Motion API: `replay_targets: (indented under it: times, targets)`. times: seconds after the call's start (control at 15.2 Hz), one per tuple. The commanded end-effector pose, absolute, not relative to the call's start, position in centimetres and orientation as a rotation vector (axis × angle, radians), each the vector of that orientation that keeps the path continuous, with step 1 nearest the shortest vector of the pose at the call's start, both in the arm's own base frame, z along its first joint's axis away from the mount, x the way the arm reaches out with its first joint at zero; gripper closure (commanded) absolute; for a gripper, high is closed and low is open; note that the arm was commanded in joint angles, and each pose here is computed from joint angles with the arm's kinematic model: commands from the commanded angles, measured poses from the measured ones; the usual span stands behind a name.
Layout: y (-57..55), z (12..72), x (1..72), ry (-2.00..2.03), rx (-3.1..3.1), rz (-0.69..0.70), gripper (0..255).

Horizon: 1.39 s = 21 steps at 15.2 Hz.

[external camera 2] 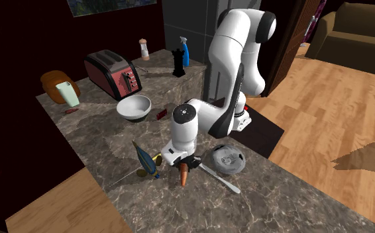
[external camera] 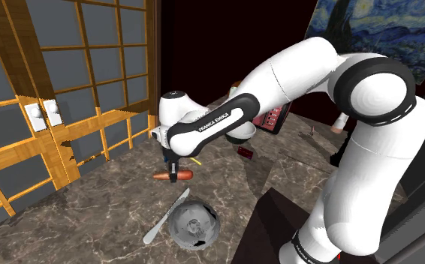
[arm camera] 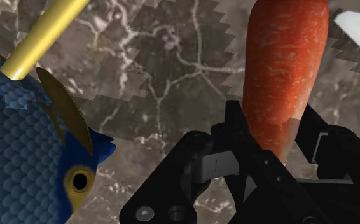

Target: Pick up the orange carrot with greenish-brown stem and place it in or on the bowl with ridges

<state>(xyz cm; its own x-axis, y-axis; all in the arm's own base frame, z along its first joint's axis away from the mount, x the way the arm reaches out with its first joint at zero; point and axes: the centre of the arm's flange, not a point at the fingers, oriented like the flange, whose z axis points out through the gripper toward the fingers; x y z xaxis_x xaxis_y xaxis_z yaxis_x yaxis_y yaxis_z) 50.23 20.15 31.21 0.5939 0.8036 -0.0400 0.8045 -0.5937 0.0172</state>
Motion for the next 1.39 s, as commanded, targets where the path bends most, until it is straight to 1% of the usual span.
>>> replay_targets:
  times: [0.0, 1.32]
  targets:
    - [20.1, 32.3, 50.2, 1.400, 2.775, -0.044, 255]
    - [20.1, 42.9, 50.2, 1.400, 2.775, -0.044, 255]
